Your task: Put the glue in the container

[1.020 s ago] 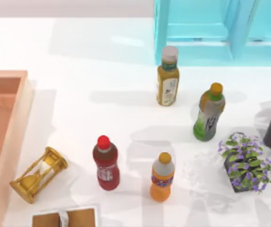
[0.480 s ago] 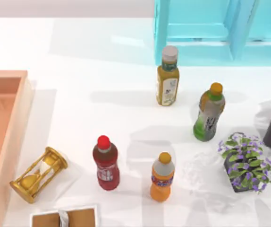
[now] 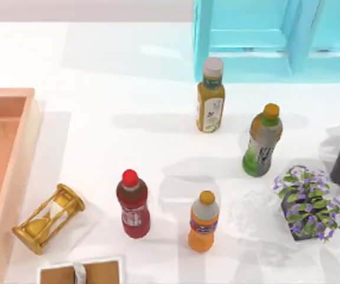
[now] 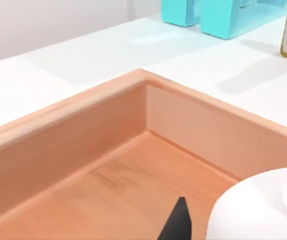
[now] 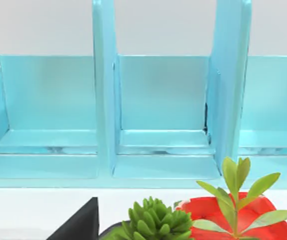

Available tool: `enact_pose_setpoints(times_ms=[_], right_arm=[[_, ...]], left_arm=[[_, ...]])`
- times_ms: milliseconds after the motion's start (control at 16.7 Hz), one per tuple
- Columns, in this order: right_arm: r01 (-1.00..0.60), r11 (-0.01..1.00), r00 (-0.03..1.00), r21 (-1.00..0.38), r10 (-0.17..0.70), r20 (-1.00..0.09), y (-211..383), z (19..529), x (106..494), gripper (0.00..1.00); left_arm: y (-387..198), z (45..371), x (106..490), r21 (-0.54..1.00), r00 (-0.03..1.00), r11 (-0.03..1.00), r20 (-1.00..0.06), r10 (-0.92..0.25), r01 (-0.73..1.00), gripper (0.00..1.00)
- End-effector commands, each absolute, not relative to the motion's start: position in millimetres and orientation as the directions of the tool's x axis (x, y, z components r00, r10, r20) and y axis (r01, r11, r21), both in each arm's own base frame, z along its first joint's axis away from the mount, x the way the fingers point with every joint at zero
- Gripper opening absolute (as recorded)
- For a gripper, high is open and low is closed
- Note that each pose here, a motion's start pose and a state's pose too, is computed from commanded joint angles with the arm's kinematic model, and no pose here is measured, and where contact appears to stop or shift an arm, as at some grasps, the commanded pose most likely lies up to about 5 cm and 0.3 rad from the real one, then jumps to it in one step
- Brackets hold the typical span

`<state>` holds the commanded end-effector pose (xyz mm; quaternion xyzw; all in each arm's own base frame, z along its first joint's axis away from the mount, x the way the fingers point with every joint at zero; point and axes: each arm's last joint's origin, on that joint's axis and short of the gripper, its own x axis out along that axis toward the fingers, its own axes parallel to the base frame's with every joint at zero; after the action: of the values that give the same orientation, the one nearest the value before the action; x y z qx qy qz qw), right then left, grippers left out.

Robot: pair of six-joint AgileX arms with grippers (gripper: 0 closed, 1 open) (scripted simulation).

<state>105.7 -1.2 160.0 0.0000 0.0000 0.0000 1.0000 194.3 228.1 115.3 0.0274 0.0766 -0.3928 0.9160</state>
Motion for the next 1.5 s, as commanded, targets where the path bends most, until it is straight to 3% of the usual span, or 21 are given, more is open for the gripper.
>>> enact_pose_setpoints(times_ms=[900,1500], right_arm=[[0.0,1.0,1.0,0.0,0.0,0.0,-1,160,106,1.0],[0.0,1.0,1.0,0.0,0.0,0.0,-1,160,106,1.0]], left_arm=[[205,97,222,0.017,0.684,0.695,-0.197,-0.703,0.719,0.0],[186,88,235,-0.01,0.68,0.69,-0.162,-0.715,0.724,0.0]])
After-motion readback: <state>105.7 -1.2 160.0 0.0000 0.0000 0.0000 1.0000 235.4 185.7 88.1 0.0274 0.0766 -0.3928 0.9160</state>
